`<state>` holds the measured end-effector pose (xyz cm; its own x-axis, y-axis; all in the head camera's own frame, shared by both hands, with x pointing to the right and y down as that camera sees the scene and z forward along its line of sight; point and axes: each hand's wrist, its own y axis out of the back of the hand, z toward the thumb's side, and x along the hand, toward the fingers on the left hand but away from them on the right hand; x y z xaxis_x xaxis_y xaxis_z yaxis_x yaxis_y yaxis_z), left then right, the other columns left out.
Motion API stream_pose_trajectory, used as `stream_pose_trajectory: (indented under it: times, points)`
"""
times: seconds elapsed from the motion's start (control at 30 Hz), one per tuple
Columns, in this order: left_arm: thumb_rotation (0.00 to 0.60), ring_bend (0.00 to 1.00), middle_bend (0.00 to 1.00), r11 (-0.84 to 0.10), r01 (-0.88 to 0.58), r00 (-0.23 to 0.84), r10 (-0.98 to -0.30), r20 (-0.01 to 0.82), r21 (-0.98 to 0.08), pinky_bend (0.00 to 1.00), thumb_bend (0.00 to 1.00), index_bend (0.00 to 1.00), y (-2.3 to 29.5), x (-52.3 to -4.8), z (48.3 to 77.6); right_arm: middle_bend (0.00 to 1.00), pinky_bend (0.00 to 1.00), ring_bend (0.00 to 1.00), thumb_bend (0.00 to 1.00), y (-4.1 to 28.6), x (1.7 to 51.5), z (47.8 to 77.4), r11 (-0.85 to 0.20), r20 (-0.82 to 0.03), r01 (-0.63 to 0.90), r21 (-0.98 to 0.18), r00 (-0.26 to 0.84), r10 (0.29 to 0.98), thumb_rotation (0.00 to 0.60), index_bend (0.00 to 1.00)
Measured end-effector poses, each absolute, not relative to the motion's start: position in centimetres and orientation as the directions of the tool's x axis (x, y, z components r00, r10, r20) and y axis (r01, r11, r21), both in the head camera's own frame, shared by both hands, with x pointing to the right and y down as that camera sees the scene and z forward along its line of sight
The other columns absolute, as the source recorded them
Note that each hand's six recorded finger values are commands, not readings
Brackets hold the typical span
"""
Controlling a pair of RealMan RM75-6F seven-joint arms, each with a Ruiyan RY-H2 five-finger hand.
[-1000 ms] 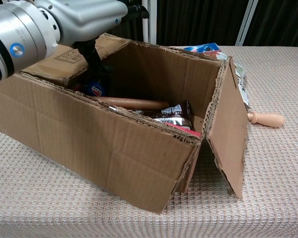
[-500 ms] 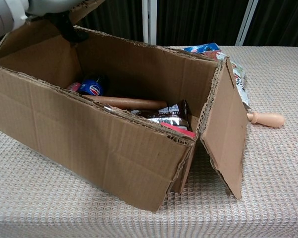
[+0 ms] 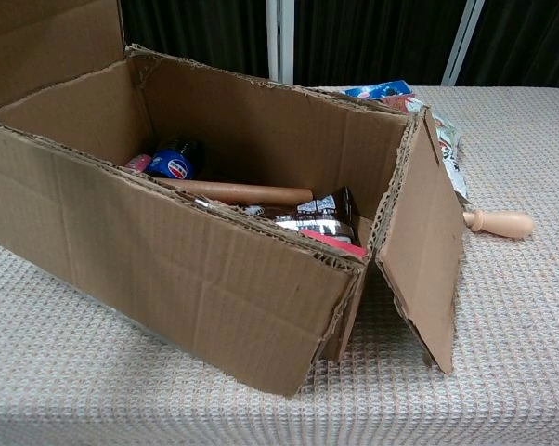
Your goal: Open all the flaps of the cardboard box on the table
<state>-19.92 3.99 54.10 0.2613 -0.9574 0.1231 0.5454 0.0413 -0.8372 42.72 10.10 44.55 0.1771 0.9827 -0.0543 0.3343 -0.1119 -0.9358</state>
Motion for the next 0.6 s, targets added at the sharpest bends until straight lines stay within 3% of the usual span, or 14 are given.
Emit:
stream_pose_trajectory:
  times: [0.37,0.6]
  points:
    - [0.6,0.05,0.0,-0.058,0.578,0.127,-0.979,0.16,-0.814,0.15,0.27,0.0,3.0,-26.6,55.4,0.0,0.0,0.0,0.76,10.3,42.2,44.6,-0.12,-0.059,0.332,-0.936,0.188,0.98,0.6,0.0]
    - [0.6,0.05,0.0,-0.129,0.363,0.079,-0.982,0.169,-0.923,0.15,0.09,0.0,4.1,-29.5,54.8,0.0,0.0,0.0,0.75,11.4,43.2,45.0,-0.124,-0.076,0.294,-0.948,0.171,0.982,0.6,0.0]
